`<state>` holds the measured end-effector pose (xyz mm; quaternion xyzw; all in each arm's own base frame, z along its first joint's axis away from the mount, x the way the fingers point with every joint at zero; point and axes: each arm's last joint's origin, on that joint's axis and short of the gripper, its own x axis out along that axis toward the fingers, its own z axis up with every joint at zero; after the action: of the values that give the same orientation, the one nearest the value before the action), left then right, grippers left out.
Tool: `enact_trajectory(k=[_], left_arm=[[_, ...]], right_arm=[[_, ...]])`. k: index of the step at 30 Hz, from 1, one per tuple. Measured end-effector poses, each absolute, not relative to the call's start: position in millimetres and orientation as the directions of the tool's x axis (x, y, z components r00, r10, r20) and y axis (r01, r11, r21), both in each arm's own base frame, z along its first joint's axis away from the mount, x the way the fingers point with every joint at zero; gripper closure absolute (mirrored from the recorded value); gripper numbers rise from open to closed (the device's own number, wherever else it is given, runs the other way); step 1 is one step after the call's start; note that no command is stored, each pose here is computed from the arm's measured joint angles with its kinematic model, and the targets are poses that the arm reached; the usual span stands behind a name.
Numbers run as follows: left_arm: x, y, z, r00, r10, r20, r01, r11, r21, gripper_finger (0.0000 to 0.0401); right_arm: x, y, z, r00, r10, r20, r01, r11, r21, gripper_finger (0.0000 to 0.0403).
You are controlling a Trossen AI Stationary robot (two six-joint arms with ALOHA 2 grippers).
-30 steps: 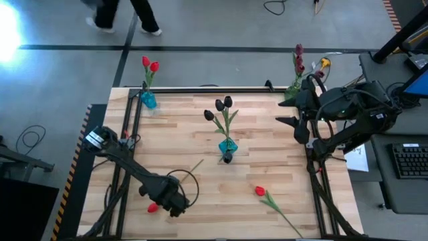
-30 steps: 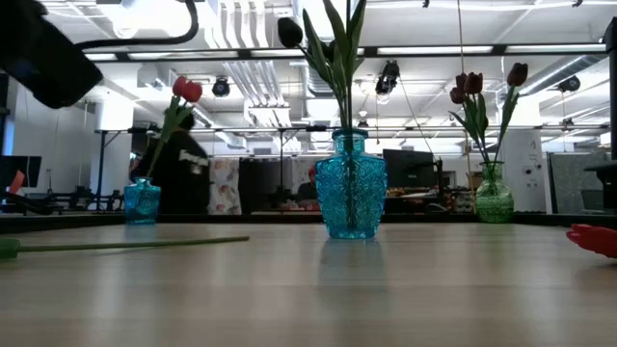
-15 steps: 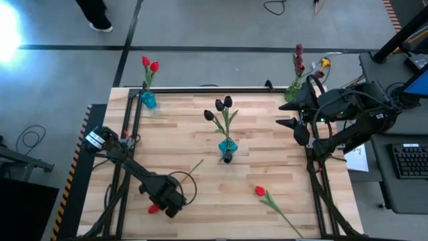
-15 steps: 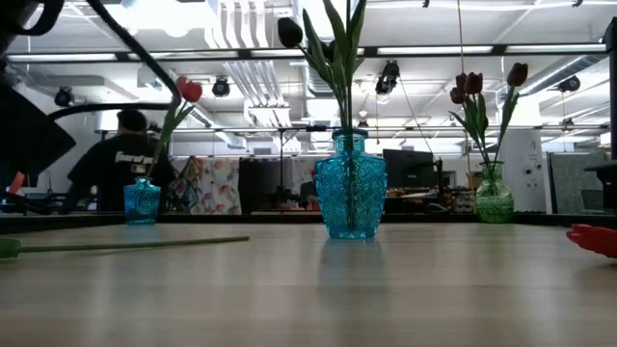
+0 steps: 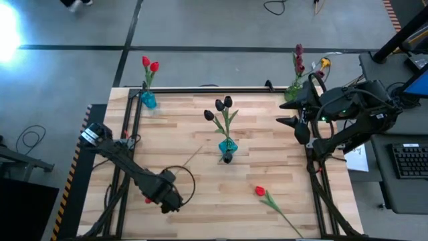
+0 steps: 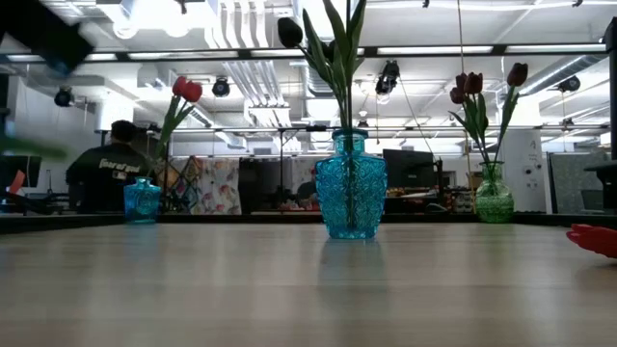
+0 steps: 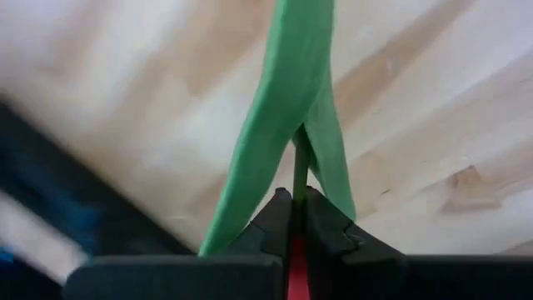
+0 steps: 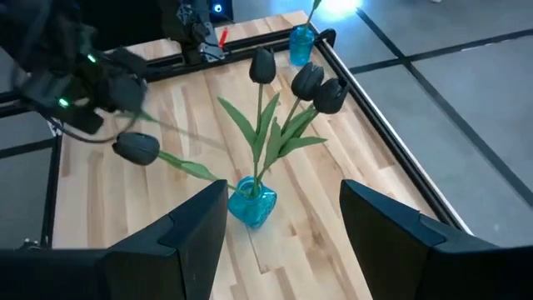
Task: Sort flowers into vase by color
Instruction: Put the red flower into the left blue vase
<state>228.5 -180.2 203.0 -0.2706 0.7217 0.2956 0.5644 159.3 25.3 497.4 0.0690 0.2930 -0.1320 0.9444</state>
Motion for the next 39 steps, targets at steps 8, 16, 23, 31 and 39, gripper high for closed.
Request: enact_trajectory(k=[8, 16, 23, 31, 39], left_arm=[[202.6, -178.6, 301.7, -0.035, 0.112, -0.993, -0.58, 0.807, 0.112, 0.0401], [165.3, -155.6, 333.4, 0.239, 0.166, -0.957, -0.676, 0.735, -0.041, 0.0401], [164.7, -146.6, 373.6, 0.687, 0.058, -0.725, -0.495, 0.767, -0.408, 0.0401], [167.5, -122.1, 400.4, 0.895, 0.318, -0.311, -0.431, 0.444, -0.786, 0.0401], [203.3, -87.8, 399.1, 0.884, 0.448, -0.135, -0.291, 0.299, -0.909, 0.0401]], right_arm=[[155.1, 24.3, 505.6, 0.817, -0.205, -0.539, 0.289, 0.955, 0.074, 0.0179], [154.0, 24.1, 507.1, 0.82, -0.205, -0.534, 0.315, 0.941, 0.122, 0.0179], [154.4, 24.2, 507.0, 0.82, -0.204, -0.535, 0.355, 0.914, 0.197, 0.0179], [156.6, 24.7, 506.4, 0.818, -0.205, -0.537, 0.383, 0.891, 0.243, 0.0179], [172.2, 28.3, 505.6, 0.829, -0.202, -0.522, 0.379, 0.888, 0.26, 0.0179]])
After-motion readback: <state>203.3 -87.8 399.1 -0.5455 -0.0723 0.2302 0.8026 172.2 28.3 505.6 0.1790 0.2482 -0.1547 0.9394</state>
